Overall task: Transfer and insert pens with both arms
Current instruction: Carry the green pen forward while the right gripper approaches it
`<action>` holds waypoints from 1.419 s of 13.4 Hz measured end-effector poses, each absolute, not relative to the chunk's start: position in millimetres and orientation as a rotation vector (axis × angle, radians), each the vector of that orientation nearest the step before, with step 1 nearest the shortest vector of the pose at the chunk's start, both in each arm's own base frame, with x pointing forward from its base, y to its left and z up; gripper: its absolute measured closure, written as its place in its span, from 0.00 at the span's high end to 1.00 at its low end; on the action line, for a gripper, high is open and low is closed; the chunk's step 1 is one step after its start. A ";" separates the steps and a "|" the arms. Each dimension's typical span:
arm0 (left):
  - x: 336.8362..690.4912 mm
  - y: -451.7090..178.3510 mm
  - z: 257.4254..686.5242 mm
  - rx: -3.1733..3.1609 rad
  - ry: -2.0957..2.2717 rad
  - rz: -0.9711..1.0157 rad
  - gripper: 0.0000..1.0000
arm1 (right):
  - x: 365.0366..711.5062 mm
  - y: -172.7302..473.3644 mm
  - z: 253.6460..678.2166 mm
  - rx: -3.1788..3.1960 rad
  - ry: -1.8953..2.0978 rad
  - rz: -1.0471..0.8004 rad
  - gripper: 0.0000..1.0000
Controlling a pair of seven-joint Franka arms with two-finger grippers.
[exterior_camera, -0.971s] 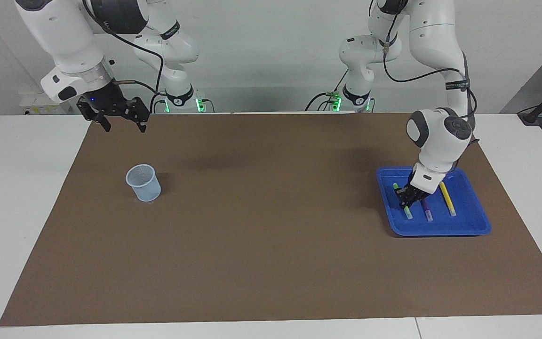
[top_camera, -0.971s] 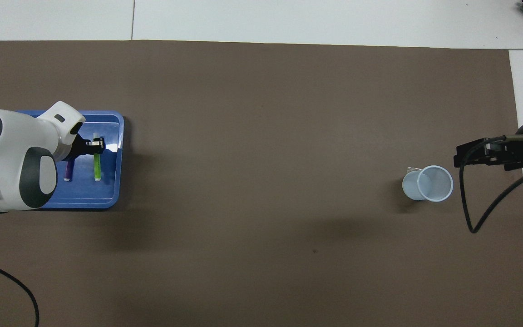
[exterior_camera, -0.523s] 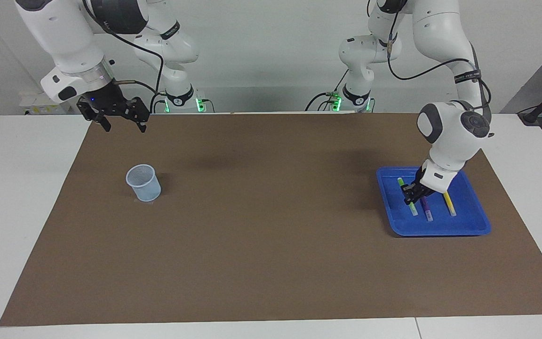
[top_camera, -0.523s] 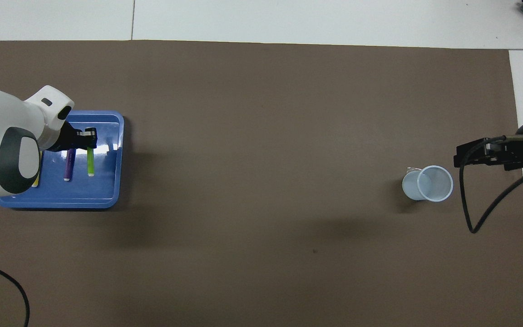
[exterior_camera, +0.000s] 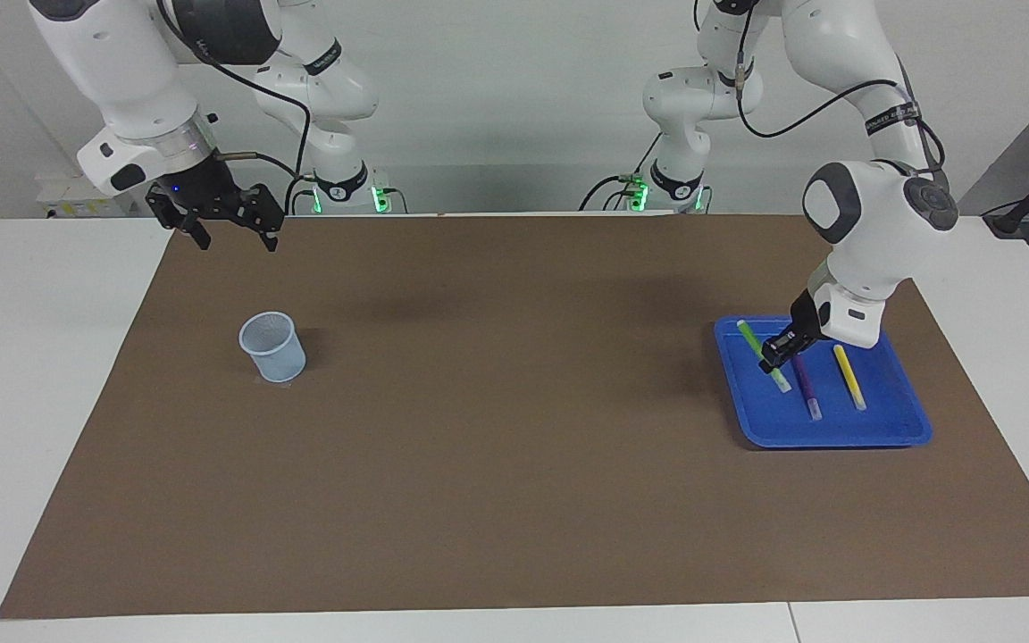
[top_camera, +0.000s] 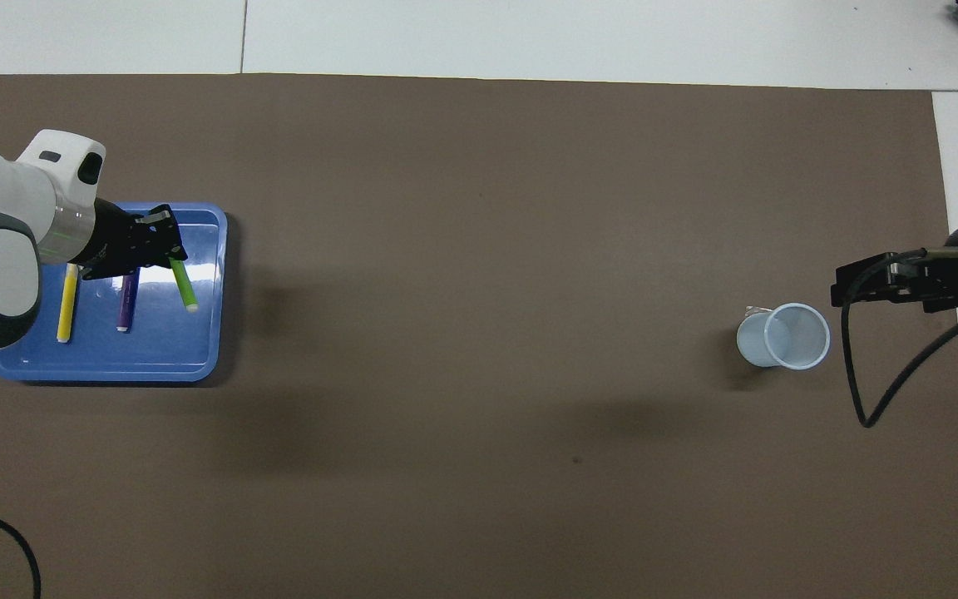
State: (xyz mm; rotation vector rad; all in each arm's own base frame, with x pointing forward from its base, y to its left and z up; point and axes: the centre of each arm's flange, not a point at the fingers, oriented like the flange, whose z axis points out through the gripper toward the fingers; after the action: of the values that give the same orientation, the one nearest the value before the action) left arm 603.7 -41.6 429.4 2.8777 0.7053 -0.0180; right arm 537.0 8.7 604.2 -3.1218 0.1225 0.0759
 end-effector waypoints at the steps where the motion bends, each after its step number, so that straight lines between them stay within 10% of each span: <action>1: 601.3 -50.5 435.4 2.849 0.787 -0.026 0.18 | 536.4 12.3 605.7 -3.122 0.112 0.071 1.00; 19: 537.4 -151.3 493.5 2.214 1.490 -0.401 0.18 | 476.5 156.1 592.2 -2.929 -0.318 0.142 1.00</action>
State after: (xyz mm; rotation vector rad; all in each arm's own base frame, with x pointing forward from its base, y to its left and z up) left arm 537.4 -151.3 493.5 2.2142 1.4898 -0.4008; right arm 476.5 156.1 592.2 -2.9290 -0.3183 0.1419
